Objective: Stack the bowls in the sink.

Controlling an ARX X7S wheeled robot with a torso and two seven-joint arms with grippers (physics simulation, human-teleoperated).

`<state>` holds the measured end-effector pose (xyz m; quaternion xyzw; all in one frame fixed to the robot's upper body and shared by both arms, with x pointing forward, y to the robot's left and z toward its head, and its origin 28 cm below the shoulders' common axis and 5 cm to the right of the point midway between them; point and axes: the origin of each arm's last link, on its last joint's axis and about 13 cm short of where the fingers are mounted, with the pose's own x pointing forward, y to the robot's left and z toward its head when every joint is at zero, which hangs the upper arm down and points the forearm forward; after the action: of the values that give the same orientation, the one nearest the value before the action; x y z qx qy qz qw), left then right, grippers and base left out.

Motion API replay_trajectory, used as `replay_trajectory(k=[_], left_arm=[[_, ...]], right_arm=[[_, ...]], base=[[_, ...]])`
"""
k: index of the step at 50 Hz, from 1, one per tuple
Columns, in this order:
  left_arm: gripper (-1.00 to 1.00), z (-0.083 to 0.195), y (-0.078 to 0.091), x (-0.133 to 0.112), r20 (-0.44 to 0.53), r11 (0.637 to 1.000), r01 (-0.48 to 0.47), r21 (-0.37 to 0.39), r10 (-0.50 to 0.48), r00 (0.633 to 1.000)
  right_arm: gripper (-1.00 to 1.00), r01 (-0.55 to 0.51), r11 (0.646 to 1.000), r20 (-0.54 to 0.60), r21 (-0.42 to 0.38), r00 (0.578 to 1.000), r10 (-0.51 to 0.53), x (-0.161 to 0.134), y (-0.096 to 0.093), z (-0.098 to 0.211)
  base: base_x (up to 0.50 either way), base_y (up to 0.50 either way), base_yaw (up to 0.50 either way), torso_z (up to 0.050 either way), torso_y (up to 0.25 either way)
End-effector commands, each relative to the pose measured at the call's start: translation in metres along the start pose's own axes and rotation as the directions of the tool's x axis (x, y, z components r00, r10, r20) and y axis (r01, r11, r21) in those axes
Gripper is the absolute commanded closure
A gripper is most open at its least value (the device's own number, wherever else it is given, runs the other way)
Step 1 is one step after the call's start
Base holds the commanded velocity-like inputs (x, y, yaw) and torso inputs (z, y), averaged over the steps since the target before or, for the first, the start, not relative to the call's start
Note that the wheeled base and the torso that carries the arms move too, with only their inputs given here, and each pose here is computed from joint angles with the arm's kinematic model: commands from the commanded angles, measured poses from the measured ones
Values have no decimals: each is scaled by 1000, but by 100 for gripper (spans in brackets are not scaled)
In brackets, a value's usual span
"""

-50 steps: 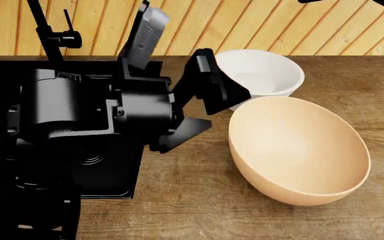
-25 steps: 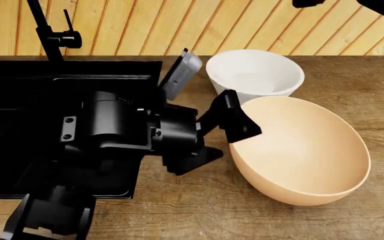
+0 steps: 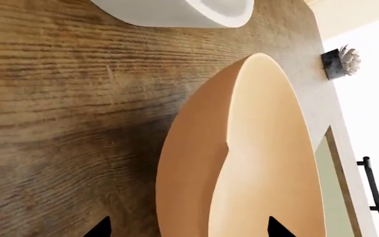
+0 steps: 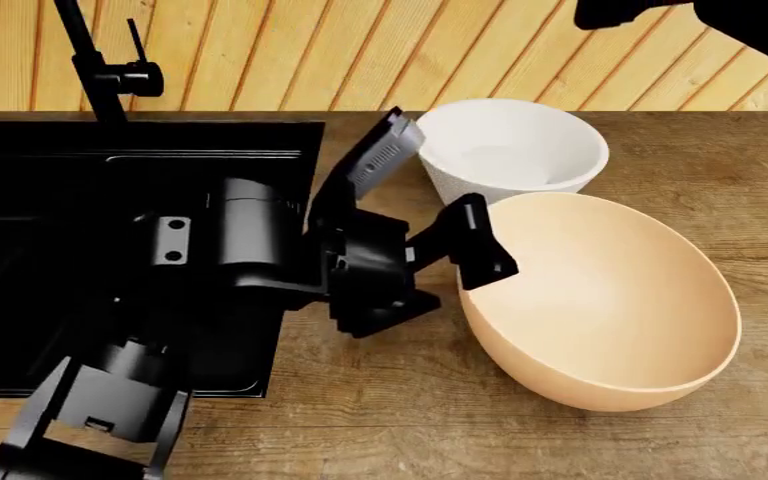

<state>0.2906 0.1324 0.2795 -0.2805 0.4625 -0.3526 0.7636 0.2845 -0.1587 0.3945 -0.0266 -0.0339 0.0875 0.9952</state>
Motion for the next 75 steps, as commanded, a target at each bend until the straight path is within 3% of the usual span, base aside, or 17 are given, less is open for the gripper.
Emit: replay_trajectory(k=[1,14,30,31,46,59,75], left_arm=[[-100,4,1,3,9,1000,-6,11,6,1000],[-100,7,10,24,-35,999,-28,20,29,999],[-100,4,8,42,-85,999,-2,33,4,996],[100,5,9,43,-86,999,2,38,1,996],[100,12,12,41,-74,999,9,46,-5,997],[100,29,-1,7,18,996,-1,87,-1,1000],[100,10,-18,-26,34,992,-4,129,0,999]], right_arm=[[-100,-1,1000,-7,0,1000,1,0,1,-1],[-100,-3,1000,-13,2,1000,3,0,1,-2],[-100,3,1000,-26,16,1000,-3,0,-1,-7],[-100,4,1000,-26,15,1000,-3,0,-1,-7],[-100,10,1000,-29,10,1000,-9,-1,-2,-6],[-100,27,999,-2,20,1000,-27,-1,-7,4],[-100,36,998,37,57,999,-38,3,-7,14]], base=[[0,0,0,0,0],[0,0,0,0,0],[0,0,0,0,0],[0,0,0,0,0],[0,0,0,0,0],[0,0,0,0,0],[0,0,0,0,0]])
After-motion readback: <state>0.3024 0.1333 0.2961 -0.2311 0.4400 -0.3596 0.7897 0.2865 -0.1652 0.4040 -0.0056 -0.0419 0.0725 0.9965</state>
